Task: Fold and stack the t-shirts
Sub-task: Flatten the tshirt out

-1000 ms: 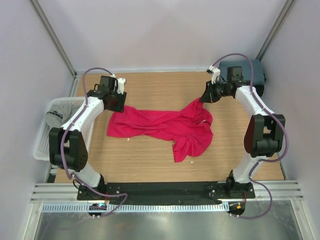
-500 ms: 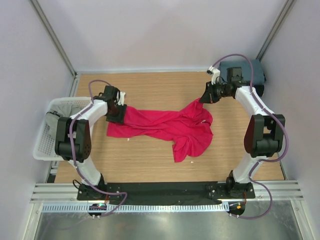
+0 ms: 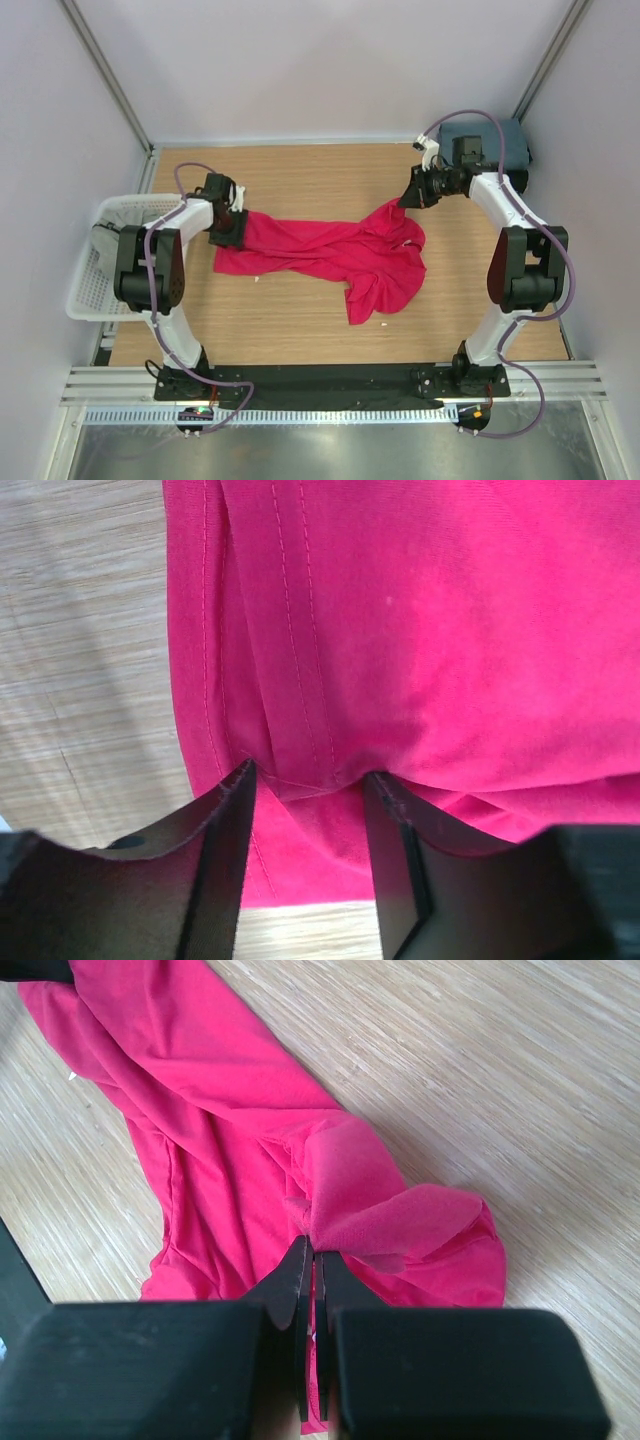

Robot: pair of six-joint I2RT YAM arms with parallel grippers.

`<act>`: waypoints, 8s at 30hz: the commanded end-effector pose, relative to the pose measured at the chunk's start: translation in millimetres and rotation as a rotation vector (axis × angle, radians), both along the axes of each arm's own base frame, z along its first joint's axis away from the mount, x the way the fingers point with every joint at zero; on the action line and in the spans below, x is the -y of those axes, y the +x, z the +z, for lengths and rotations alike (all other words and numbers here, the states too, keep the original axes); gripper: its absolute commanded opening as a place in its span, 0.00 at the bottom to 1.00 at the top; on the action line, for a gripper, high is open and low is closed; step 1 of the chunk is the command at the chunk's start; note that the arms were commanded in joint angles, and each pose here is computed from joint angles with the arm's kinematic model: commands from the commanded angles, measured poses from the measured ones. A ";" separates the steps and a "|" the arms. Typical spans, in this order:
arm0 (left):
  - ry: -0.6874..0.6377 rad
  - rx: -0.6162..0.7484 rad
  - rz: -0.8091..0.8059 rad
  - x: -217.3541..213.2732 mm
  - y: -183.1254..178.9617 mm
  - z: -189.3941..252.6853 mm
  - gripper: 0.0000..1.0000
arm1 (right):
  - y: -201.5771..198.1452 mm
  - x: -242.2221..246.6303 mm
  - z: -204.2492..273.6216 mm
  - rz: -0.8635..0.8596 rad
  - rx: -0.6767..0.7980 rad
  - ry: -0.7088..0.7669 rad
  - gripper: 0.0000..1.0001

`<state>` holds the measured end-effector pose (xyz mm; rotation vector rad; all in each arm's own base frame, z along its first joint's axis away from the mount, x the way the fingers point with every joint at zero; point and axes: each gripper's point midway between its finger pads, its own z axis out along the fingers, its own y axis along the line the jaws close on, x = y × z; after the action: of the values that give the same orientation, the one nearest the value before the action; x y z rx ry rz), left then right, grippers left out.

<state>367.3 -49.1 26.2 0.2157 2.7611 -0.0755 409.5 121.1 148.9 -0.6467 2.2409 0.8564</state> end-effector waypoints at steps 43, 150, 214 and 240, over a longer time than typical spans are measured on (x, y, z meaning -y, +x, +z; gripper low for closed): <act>-0.087 0.119 -0.027 12.8 18.5 49.7 0.00 | 3.9 -1.0 12.6 -0.001 0.037 0.005 0.01; -0.345 0.510 -0.216 50.1 -61.7 210.8 0.65 | 83.1 39.3 193.3 -0.263 0.521 0.111 0.01; -0.198 -0.188 -1.203 367.8 -185.0 62.1 0.47 | 40.6 86.1 85.0 -0.391 0.332 -0.007 0.01; -0.119 -0.238 -1.120 347.5 -166.3 15.2 0.44 | 38.9 95.8 75.7 -0.393 0.317 -0.007 0.01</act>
<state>189.1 -389.1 35.5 1.7889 2.4904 -0.5677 445.0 27.3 203.0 -0.2568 2.0675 0.5389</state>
